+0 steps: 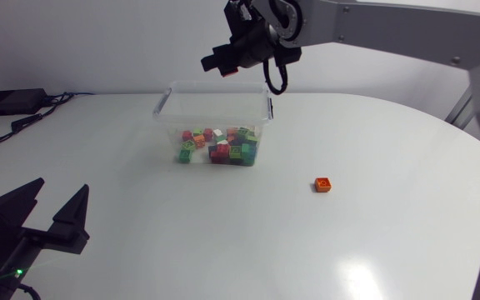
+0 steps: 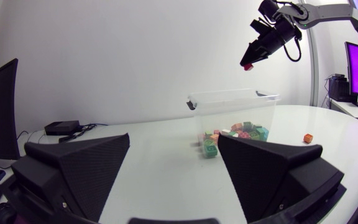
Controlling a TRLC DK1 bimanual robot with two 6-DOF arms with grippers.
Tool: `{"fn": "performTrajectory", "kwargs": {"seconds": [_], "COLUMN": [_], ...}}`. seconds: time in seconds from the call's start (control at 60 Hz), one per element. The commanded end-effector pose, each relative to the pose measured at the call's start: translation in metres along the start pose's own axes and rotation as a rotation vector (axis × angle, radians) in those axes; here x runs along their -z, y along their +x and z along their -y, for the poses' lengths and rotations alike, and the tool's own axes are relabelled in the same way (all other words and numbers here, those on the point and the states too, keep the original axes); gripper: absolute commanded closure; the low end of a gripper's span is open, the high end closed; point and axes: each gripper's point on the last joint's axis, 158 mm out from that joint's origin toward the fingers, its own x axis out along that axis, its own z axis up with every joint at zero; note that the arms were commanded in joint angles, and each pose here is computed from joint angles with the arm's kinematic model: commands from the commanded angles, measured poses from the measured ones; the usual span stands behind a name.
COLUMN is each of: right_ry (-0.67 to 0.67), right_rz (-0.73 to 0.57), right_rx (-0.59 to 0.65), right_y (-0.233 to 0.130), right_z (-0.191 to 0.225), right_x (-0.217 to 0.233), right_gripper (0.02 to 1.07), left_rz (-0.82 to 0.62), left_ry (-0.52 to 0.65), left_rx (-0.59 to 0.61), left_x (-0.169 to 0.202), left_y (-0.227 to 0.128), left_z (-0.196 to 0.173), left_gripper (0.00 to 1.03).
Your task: Place the duplo bricks in the container
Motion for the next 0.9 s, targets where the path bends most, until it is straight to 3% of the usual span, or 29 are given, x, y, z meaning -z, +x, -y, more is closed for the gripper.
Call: {"fn": "performTrajectory", "kwargs": {"seconds": [0.0,0.117,0.167,0.283,0.3,0.467,0.667,0.767,0.883], "right_ry": [0.015,0.014,0.015,0.017,0.018,0.011,0.03,0.054,0.109], "right_rz": [-0.05,-0.09,-0.109,-0.164,-0.174,-0.203,-0.21,-0.248,-0.349], "right_rx": [-0.004,-0.003,-0.004,-0.014,-0.015,-0.02,0.018,0.065,0.142], "right_y": [0.028,0.046,0.049,0.048,0.045,0.03,-0.026,-0.055,-0.088], "right_z": [-0.002,0.001,0.002,0.001,0.0,-0.004,0.018,0.043,0.083], "right_x": [0.015,0.02,0.022,0.029,0.031,0.032,0.031,0.052,0.107], "right_gripper": [0.67,0.66,0.58,0.07,0.06,0.06,0.06,0.06,0.06], "left_rz": [0.002,0.002,0.002,0.002,0.002,0.002,0.002,0.002,0.002], "left_ry": [0.009,0.009,0.009,0.009,0.009,0.009,0.009,0.009,0.009], "left_rx": [-0.001,-0.001,-0.001,-0.001,-0.001,-0.001,-0.001,-0.001,-0.001], "left_x": [0.004,0.004,0.004,0.004,0.004,0.004,0.004,0.004,0.004], "left_y": [0.001,0.001,0.001,0.001,0.001,0.001,0.001,0.001,0.001], "left_z": [0.0,0.0,0.0,0.0,0.0,0.0,0.0,0.0,0.0], "left_gripper": [0.05,0.05,0.05,0.05,0.05,0.05,0.05,0.05,0.05]}}
